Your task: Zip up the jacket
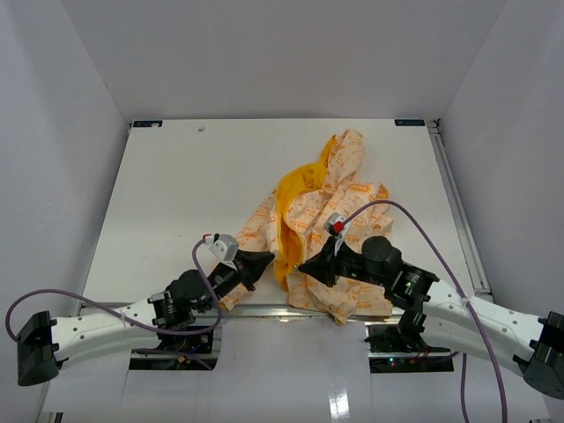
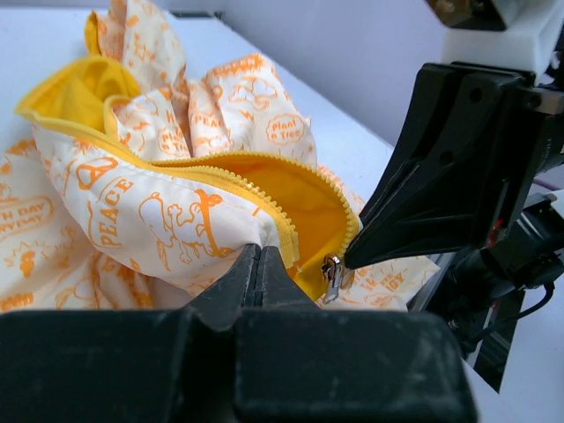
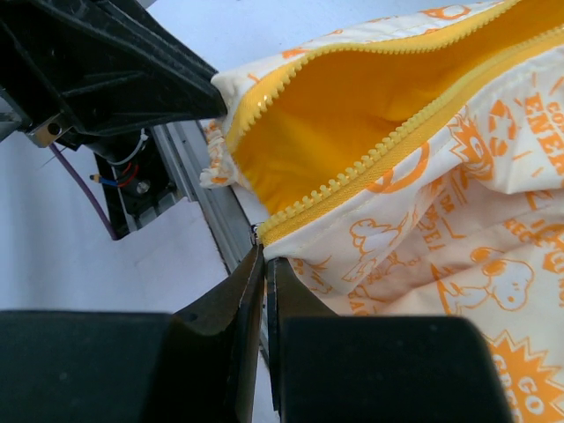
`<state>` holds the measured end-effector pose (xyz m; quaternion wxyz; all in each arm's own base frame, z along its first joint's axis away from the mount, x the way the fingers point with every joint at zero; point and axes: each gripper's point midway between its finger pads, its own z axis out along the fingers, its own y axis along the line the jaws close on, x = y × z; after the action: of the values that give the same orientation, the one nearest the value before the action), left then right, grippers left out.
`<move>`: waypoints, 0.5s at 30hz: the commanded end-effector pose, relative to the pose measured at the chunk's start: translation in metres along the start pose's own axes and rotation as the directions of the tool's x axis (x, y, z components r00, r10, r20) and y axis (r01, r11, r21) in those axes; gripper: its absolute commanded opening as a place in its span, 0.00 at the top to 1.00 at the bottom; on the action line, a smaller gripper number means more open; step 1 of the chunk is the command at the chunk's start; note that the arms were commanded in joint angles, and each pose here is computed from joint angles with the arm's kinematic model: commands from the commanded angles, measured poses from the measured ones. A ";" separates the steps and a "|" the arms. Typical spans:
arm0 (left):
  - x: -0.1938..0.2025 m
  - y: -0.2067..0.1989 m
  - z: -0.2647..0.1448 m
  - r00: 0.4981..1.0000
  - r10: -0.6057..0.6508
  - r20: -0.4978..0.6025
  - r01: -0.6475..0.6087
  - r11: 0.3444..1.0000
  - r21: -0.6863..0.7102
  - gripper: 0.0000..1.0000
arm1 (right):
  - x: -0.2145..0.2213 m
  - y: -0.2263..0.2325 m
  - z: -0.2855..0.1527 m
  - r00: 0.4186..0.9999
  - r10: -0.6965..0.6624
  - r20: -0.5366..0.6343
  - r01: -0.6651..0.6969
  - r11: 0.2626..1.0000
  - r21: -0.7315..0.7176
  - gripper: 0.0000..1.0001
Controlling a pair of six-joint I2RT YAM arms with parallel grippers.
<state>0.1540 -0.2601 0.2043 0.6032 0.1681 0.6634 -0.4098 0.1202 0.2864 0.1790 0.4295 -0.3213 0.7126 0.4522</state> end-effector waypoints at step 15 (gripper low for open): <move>-0.039 -0.018 -0.004 0.958 0.109 0.267 -0.146 0.982 0.124 1.00 | -0.029 0.023 0.020 0.994 -0.016 0.108 0.030 0.990 -0.135 0.92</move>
<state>0.1532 -0.2583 0.2245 0.6765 0.2008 0.5774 -0.4106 0.1162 0.3075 0.1881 0.4239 -0.3368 0.6819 0.4918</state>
